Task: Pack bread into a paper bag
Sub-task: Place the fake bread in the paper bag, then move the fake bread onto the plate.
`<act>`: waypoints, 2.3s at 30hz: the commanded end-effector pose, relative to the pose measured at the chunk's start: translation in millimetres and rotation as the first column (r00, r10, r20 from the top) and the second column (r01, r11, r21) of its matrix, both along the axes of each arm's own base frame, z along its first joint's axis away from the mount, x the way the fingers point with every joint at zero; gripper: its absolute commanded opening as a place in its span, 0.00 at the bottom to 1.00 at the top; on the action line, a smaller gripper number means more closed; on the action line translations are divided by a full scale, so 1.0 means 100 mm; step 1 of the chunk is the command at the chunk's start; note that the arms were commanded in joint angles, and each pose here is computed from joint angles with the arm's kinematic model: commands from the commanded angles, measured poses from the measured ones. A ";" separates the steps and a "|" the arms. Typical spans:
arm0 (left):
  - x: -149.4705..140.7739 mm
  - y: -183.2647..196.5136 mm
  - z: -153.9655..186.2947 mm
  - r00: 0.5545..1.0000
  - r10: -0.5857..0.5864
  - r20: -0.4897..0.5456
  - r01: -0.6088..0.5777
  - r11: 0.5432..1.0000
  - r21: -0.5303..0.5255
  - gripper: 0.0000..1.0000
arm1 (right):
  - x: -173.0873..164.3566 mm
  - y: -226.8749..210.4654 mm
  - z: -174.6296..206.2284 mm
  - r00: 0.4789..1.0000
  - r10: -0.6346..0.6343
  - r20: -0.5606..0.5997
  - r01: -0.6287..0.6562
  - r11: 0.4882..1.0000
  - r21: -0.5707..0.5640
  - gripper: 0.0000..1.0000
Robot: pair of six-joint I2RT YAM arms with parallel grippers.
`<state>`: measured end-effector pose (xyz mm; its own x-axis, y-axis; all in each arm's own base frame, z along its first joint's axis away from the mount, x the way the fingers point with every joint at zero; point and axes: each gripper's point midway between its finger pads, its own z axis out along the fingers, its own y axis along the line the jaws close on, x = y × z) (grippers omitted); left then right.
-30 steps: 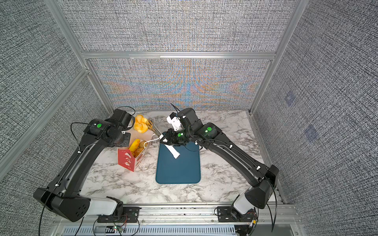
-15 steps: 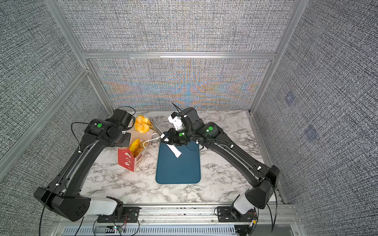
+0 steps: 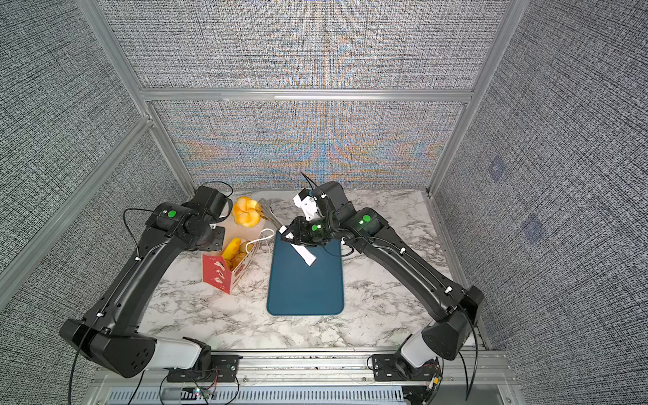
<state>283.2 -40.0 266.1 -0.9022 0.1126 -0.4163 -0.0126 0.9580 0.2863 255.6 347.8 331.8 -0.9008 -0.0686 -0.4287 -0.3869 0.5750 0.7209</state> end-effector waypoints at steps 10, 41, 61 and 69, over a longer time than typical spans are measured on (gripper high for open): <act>0.06 -0.03 0.03 1.000 -0.004 0.023 0.004 1.000 -0.005 0.02 | 0.01 -0.04 0.05 1.000 0.005 0.028 -0.005 1.000 0.009 0.32; 0.12 -0.06 0.07 1.000 -0.011 0.026 0.011 1.000 -0.012 0.02 | -0.02 -0.12 0.18 0.999 -0.005 0.044 0.004 0.999 0.034 0.37; 0.10 -0.05 0.10 0.999 -0.007 0.035 0.007 1.000 -0.009 0.02 | 0.36 -0.74 0.05 0.932 -0.262 0.250 0.304 0.941 -0.150 0.38; 0.09 -0.03 0.10 0.999 -0.005 0.033 0.005 1.000 -0.002 0.02 | 0.48 -0.89 -0.28 0.911 -0.279 0.303 0.362 0.894 -0.264 0.38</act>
<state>290.2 -44.4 272.7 -0.8952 0.1129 -0.4312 -0.0123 0.9607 0.2772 292.3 265.5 305.4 -0.7972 0.0495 -0.6016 -0.2911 0.8415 0.4551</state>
